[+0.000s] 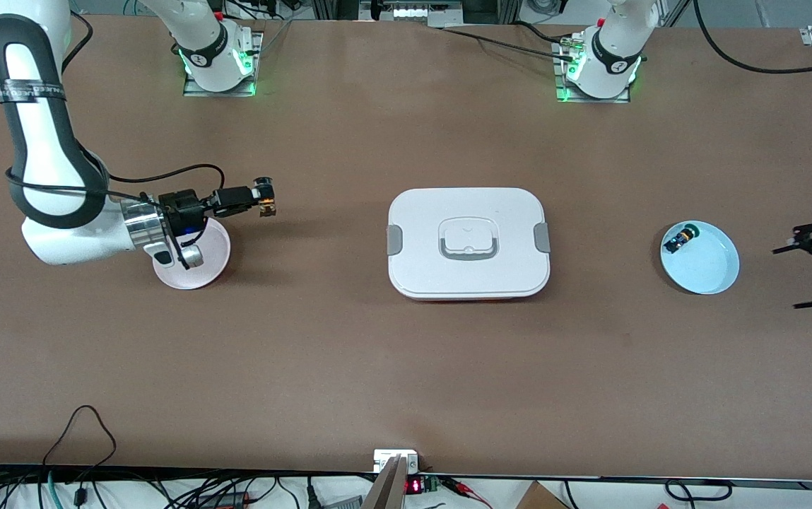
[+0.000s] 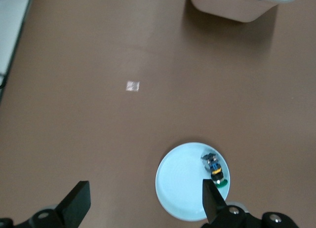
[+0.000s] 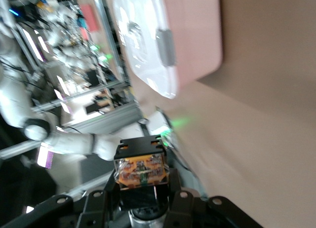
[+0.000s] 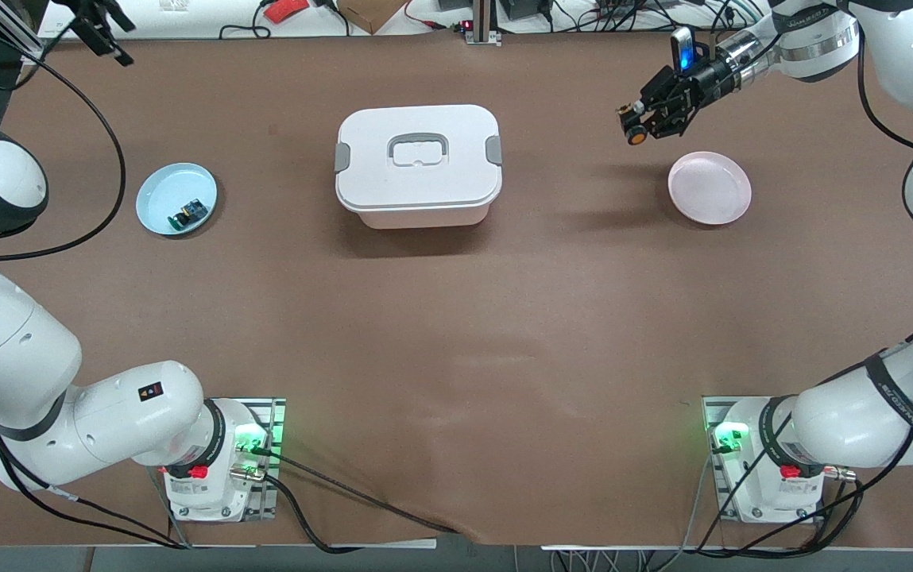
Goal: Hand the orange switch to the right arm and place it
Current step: 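Carry the switch over the white plate while the left gripper returns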
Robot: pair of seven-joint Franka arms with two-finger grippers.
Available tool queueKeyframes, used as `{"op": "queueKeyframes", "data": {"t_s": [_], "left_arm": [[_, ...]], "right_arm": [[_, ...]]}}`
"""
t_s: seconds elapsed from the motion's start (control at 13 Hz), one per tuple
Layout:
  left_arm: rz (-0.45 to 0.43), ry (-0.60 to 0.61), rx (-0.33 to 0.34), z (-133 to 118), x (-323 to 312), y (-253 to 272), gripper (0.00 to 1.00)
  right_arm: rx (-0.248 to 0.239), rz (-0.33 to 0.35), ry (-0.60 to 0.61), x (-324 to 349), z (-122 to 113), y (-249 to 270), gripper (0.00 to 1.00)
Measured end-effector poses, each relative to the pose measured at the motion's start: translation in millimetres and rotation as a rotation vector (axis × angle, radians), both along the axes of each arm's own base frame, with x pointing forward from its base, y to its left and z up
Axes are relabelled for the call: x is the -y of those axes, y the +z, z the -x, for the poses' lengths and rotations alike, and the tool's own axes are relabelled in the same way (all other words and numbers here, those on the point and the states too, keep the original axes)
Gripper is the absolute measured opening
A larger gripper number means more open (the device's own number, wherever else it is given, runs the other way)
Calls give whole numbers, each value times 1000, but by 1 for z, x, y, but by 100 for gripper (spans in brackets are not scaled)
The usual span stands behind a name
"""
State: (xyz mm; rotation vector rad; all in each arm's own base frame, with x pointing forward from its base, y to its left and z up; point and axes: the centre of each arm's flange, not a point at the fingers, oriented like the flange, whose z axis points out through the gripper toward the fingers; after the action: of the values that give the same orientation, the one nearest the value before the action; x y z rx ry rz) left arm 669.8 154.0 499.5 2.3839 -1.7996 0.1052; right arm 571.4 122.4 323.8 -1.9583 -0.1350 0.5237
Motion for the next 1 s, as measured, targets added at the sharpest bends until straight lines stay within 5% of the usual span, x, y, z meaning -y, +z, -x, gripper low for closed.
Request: {"op": "queueKeyframes", "data": {"t_s": [0.54,0.77,1.0], "left_arm": [[-143,322,60,23,46,93,100],[-184,562,-55,64,93,137,100],[-226,727,-95,115,142,190,100]], "right_arm": [[160,130,258,25,14,-19,42],[218,187,372,38,18,-25,42],[284,260,469,52,14,-23,42]]}}
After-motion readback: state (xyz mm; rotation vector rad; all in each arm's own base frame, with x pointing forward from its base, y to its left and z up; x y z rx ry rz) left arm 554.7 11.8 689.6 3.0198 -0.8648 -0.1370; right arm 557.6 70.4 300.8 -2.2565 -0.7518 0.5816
